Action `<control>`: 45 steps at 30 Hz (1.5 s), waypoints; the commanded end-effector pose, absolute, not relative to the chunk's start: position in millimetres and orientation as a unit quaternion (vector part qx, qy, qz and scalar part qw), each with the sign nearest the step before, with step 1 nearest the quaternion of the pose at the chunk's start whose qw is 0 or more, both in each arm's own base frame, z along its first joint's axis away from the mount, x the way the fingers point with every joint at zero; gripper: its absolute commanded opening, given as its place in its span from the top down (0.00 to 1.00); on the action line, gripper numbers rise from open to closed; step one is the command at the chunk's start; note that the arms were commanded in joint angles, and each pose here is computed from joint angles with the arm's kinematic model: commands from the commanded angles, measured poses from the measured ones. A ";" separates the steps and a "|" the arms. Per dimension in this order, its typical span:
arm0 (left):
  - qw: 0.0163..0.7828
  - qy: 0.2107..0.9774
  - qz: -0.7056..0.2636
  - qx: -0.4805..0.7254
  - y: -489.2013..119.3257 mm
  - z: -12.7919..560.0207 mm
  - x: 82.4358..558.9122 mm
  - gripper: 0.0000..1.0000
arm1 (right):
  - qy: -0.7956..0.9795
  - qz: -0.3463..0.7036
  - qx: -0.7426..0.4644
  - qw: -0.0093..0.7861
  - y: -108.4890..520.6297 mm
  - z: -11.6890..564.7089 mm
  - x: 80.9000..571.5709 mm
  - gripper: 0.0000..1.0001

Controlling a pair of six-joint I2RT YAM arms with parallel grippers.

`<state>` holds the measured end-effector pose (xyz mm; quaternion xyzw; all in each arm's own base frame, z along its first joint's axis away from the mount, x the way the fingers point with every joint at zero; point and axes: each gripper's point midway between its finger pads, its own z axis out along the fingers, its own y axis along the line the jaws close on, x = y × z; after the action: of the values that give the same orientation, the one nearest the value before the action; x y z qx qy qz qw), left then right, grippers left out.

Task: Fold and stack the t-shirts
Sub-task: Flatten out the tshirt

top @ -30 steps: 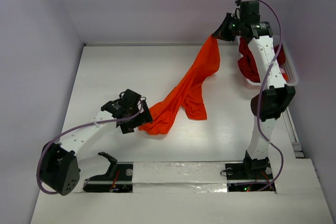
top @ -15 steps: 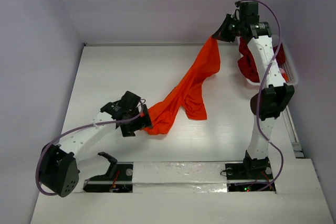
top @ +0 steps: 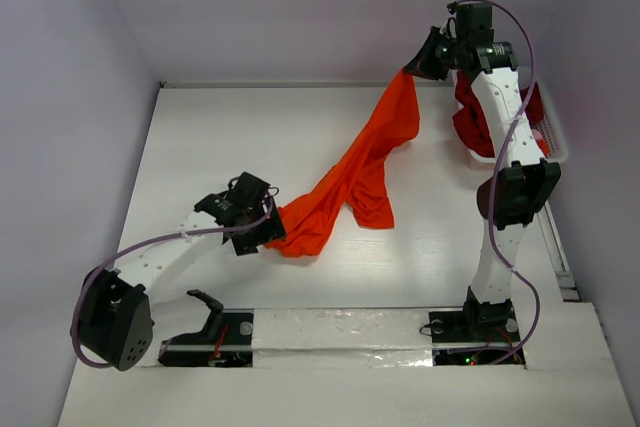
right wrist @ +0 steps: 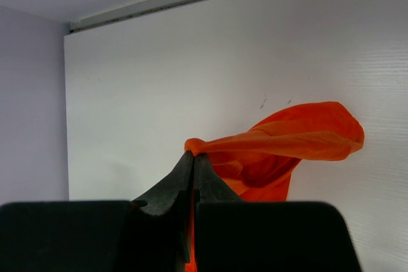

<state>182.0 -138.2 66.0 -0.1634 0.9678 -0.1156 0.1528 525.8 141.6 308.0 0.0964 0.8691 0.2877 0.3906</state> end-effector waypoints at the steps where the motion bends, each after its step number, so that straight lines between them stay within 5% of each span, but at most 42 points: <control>1: 0.157 0.969 -0.108 -0.159 -137.5 57.3 185.8 0.33 | 0.847 0.304 0.081 0.428 141.3 342.7 525.0 1.00; 13: 0.163 0.966 -0.096 -0.174 -136.2 52.2 193.0 0.39 | 0.848 0.304 0.084 0.425 137.8 339.8 527.0 1.00; 23: 0.163 0.966 -0.094 -0.177 -135.6 56.2 193.2 0.57 | 0.849 0.306 0.085 0.422 138.6 336.7 529.0 1.00; 30: 0.160 0.965 -0.098 -0.183 -133.9 60.2 186.9 0.59 | 0.849 0.310 0.085 0.419 140.4 334.2 531.1 1.00; 38: 0.154 0.966 -0.096 -0.183 -133.9 57.0 184.7 0.77 | 0.850 0.311 0.086 0.416 141.1 331.5 533.1 1.00; 45: 0.156 0.966 -0.095 -0.183 -134.0 59.3 187.0 0.79 | 0.850 0.312 0.086 0.415 141.4 330.7 533.3 1.00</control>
<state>185.0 -133.8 51.5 -0.1815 0.9671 -0.0951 0.1509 528.1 141.7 303.1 0.0972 0.8698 0.2968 0.3820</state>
